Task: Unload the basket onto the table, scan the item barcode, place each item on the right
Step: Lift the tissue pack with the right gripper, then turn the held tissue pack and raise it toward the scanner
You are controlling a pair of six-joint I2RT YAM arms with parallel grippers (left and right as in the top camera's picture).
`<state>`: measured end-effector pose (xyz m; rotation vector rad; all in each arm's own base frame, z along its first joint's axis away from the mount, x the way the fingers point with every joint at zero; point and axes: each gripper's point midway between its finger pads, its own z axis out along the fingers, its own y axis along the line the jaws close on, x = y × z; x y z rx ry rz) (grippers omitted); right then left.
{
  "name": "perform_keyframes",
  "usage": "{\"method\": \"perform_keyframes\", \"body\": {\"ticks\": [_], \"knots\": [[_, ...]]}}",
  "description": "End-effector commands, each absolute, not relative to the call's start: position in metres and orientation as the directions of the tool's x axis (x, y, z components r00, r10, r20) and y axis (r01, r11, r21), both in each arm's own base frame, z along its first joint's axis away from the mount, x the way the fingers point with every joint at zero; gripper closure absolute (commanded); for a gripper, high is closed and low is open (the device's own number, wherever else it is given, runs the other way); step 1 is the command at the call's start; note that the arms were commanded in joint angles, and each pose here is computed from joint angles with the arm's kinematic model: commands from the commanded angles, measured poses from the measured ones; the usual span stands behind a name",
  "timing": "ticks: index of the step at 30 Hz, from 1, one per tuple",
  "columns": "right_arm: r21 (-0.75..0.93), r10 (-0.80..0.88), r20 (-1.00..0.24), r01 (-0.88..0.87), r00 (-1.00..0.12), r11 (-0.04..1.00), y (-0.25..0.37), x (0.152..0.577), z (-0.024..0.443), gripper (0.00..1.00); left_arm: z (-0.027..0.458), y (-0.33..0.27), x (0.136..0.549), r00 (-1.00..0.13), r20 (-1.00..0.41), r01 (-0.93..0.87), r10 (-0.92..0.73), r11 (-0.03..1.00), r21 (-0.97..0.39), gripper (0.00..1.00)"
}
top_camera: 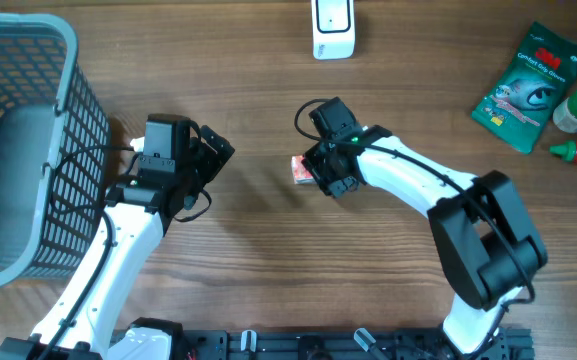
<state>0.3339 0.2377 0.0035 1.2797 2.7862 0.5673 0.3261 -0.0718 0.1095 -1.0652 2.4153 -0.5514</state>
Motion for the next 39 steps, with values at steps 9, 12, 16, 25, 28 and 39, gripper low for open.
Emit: {"method": "perform_keyframes", "body": {"ticks": [9,12,16,25,28,39], "knots": [[0.315,0.654,0.102,0.648,-0.749,0.693,0.238,0.333,-0.025,0.96,0.105,-0.067,0.326,-0.604,-0.246,-0.591,-0.758,0.633,-0.501,0.0],[0.397,0.511,0.049,0.486,-0.858,0.778,0.243,0.342,-0.008,0.96,0.105,-0.067,0.326,-0.604,-0.245,-0.591,-0.758,0.632,-0.501,0.0],[0.485,0.336,-0.055,0.269,-0.94,0.832,0.243,0.352,0.026,0.96,0.105,-0.067,0.326,-0.604,-0.245,-0.591,-0.759,0.632,-0.501,0.0],[0.724,-0.218,-0.427,-0.476,-0.878,0.499,0.286,0.326,0.138,0.96,0.105,-0.067,0.326,-0.603,-0.245,-0.591,-0.759,0.632,-0.501,0.0],[0.757,-0.315,-0.541,-0.614,-0.78,0.223,0.297,0.298,0.165,0.96,0.105,-0.067,0.326,-0.603,-0.246,-0.591,-0.759,0.632,-0.501,0.0],[0.702,-0.29,-0.697,-0.707,-0.656,-0.086,0.272,0.268,0.191,0.96,0.105,-0.067,0.326,-0.603,-0.245,-0.591,-0.759,0.632,-0.501,0.0]]}}
